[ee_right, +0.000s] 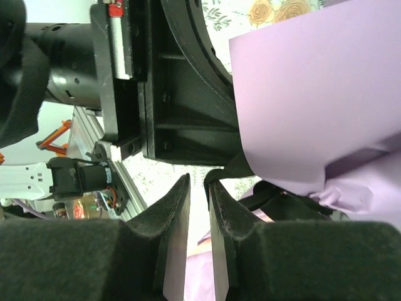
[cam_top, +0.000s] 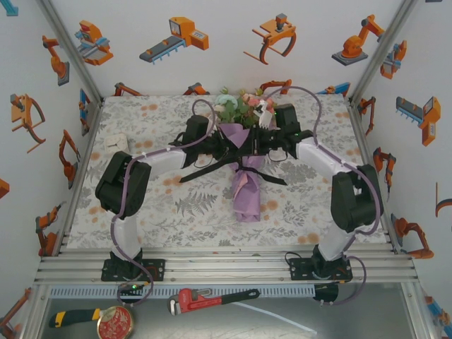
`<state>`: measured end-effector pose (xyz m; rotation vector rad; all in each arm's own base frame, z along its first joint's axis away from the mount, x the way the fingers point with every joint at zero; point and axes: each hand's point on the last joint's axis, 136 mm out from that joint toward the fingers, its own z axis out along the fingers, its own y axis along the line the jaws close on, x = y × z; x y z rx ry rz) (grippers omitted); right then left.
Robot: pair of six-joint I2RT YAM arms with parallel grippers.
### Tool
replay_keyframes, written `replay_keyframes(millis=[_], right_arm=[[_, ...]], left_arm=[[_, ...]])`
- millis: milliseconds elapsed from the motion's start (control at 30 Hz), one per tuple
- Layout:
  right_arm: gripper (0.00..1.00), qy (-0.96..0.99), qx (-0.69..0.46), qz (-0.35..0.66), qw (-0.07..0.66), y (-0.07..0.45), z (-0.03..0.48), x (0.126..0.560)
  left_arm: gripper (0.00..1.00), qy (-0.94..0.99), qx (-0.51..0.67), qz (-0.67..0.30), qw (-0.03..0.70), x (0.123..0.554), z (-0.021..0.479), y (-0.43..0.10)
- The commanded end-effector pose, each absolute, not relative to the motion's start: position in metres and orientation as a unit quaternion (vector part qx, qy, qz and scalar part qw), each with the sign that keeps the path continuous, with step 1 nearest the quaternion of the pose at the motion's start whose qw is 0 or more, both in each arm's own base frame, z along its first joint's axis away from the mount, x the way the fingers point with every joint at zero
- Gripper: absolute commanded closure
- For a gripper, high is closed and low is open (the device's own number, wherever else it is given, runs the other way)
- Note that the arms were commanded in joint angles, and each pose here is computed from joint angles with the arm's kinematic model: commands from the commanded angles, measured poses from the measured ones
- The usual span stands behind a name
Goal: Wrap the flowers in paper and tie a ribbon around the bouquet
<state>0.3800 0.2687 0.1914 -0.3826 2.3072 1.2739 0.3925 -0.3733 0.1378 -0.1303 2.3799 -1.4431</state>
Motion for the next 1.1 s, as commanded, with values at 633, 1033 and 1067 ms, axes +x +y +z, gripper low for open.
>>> replay_keyframes(millis=[633,1033,1067], right_arm=[[0.88,0.877,-0.075,0.378,0.287,0.204,0.158,0.383],[0.88,0.858,-0.125,0.43,0.252,0.225,0.153,0.379],[0.88,0.858,-0.126,0.43,0.25,0.225,0.152,0.379]], left_arm=[[1.0,0.842,-0.003,-0.529,0.103,0.377,0.128,-0.395],[1.0,0.876,0.033,-0.475,0.078,0.347,0.122,-0.37],[1.0,0.88,0.034,-0.468,0.079,0.344,0.12,-0.367]])
